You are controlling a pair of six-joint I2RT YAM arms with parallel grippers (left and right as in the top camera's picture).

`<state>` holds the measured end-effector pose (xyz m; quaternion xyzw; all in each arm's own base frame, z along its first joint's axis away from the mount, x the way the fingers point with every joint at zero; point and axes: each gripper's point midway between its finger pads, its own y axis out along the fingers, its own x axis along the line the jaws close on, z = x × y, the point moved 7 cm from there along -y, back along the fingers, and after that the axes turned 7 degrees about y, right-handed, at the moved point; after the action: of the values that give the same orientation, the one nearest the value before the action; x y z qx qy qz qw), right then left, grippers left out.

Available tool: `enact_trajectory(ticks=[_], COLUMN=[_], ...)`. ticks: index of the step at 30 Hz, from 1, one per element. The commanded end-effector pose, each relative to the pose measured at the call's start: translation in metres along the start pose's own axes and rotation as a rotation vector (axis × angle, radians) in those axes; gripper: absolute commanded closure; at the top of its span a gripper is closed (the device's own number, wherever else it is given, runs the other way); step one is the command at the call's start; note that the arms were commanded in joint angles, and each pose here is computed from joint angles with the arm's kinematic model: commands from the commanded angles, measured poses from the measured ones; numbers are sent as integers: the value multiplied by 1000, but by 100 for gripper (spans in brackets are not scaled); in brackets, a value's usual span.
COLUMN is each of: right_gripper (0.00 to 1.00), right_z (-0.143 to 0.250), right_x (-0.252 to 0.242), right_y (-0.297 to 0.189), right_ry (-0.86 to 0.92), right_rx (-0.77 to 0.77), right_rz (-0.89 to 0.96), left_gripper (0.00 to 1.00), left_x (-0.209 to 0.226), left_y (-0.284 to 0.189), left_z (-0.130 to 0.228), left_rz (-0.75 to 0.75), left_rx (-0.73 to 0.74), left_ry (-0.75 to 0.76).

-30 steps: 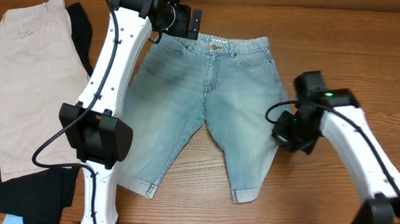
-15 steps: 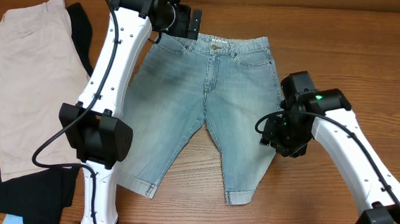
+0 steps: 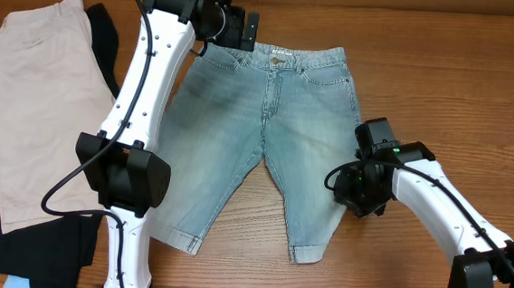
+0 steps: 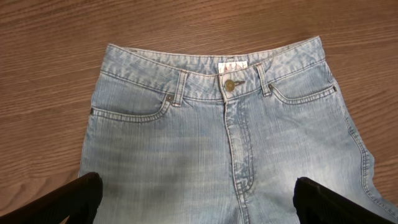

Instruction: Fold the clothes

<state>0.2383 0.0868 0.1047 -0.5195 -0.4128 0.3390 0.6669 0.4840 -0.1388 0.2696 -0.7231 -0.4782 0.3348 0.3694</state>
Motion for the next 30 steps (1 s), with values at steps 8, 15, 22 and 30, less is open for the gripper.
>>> enact_trajectory(ticks=[8, 15, 22, 30], right_gripper=[96, 96, 74, 57], right_z=[-5, -1, 23, 6], right_x=[65, 123, 160, 143], right_y=[-33, -19, 25, -31], right_ry=[-135, -265, -373, -357], right_rx=[-75, -150, -4, -44], right_rz=[-188, -312, -400, -384], left_gripper=[0, 0, 0, 0], left_x=[0, 0, 1, 2], left_y=[-11, -10, -3, 6], left_z=[-4, -4, -2, -2], left_rz=[-8, -8, -8, -8], left_rx=[-29, -27, -10, -4], left_ry=[24, 23, 21, 19])
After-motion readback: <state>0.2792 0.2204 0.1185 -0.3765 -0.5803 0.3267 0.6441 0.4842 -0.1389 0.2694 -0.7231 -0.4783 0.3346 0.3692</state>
